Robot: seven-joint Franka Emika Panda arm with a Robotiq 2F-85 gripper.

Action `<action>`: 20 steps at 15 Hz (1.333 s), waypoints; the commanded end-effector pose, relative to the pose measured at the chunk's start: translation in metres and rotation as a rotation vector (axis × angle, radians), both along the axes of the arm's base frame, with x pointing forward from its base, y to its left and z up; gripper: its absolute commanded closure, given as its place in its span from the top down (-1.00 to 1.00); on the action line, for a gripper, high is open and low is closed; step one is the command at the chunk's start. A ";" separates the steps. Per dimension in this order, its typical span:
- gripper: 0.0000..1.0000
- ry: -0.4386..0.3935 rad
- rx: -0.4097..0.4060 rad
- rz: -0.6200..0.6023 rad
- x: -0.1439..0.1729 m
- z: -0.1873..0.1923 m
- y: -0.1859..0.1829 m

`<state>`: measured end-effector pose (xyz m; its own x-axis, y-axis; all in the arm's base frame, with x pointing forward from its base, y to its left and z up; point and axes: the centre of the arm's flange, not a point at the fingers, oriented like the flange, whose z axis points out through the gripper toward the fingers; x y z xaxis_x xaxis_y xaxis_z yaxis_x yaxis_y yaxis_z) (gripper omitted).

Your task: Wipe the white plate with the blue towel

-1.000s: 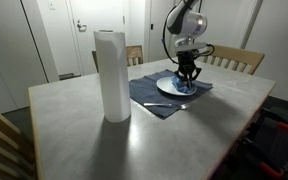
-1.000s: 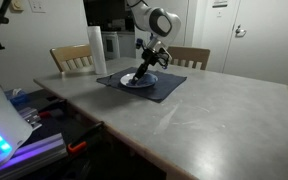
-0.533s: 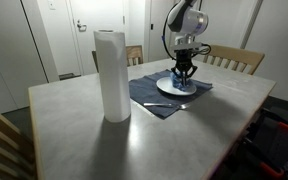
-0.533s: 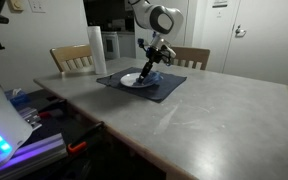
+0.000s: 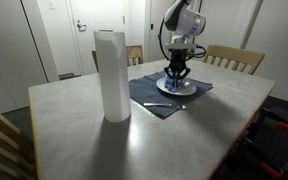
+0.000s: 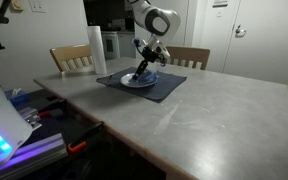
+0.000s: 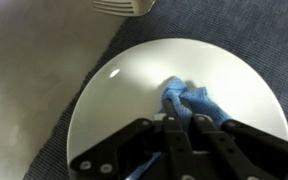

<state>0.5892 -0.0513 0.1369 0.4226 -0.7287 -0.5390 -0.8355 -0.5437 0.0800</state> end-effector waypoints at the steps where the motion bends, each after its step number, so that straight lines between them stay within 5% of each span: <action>1: -0.95 -0.019 0.064 0.077 0.000 -0.018 0.020; 9: -0.95 -0.136 0.119 0.138 0.010 -0.021 0.031; 15: -0.95 0.032 0.143 0.176 -0.002 -0.021 0.017; 20: -0.95 0.172 -0.055 0.053 -0.009 -0.022 -0.017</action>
